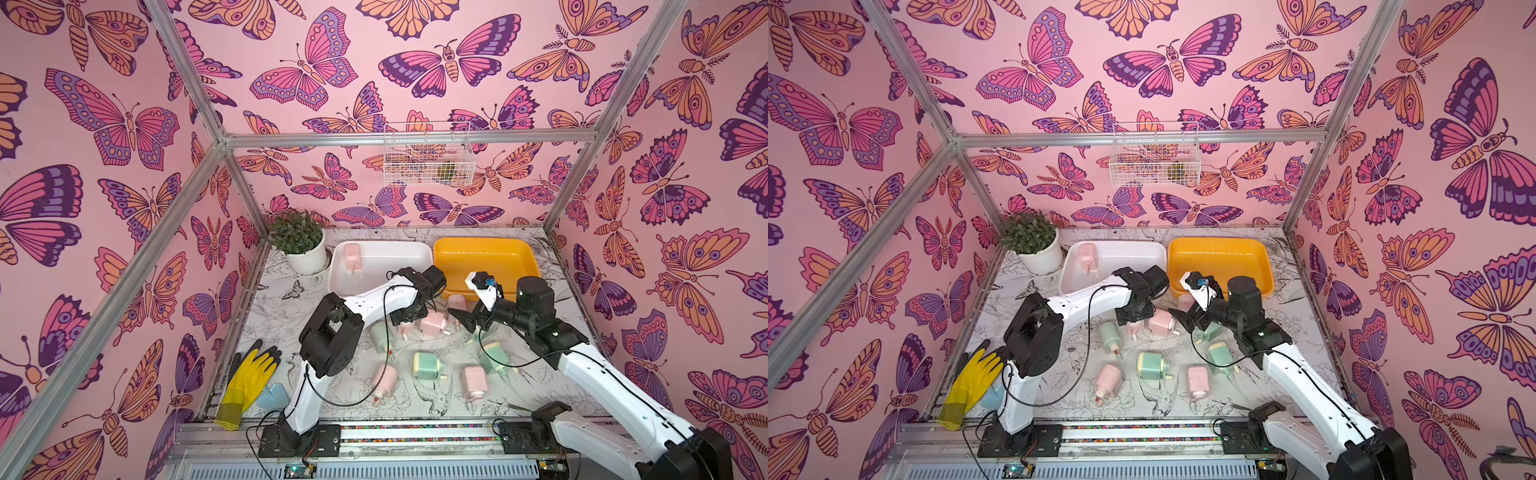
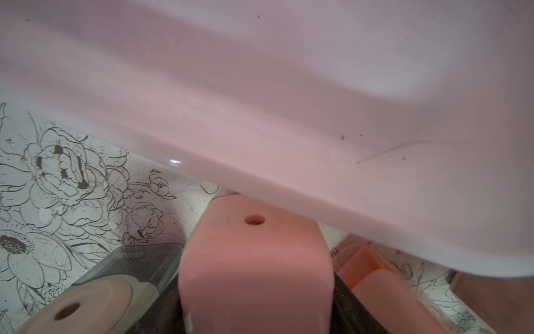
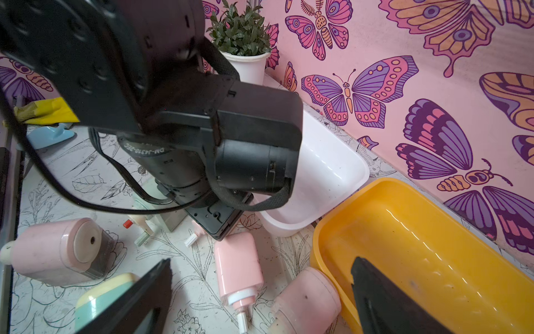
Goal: Place the pencil sharpeners by color into the storage box
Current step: Pick up the pencil sharpener from the center of the board.
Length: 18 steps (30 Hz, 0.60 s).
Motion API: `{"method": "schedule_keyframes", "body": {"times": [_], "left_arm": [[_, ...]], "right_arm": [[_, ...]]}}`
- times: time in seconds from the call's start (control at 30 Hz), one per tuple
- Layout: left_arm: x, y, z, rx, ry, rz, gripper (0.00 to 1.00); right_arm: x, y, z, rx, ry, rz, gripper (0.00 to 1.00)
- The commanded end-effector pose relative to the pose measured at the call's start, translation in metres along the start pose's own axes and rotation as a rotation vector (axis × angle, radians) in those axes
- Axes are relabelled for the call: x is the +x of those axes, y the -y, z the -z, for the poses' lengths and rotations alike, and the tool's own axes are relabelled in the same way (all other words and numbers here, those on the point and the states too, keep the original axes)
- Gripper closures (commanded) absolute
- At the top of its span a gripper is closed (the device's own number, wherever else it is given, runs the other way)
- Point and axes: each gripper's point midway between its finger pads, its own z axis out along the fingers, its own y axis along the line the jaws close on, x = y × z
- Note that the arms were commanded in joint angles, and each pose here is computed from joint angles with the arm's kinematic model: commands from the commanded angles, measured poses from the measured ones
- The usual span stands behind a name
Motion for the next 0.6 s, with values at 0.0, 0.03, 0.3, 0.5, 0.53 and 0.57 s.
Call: {"method": "schedule_keyframes", "body": {"times": [0.0, 0.03, 0.3, 0.5, 0.53, 0.57], "left_arm": [[-0.001, -0.006, 0.012, -0.003, 0.009, -0.021, 0.49], [0.000, -0.006, 0.011, -0.003, 0.005, -0.024, 0.53], [-0.007, 0.002, 0.019, 0.021, 0.021, -0.160, 1.00], [-0.010, -0.002, 0.026, 0.024, 0.040, -0.256, 1.00], [-0.010, -0.003, 0.027, 0.025, 0.042, -0.261, 1.00], [-0.010, -0.004, 0.029, 0.030, 0.045, -0.267, 1.00]], "right_arm": [[-0.003, 0.000, 0.000, 0.010, 0.009, -0.002, 0.01], [-0.003, 0.000, 0.000, 0.012, 0.009, -0.003, 0.01], [-0.011, 0.010, 0.004, 0.073, 0.051, -0.020, 0.01], [-0.013, 0.013, 0.002, 0.085, 0.061, -0.047, 0.01], [-0.013, 0.014, 0.002, 0.086, 0.059, -0.051, 0.01], [-0.012, 0.015, 0.001, 0.088, 0.055, -0.055, 0.01]]}}
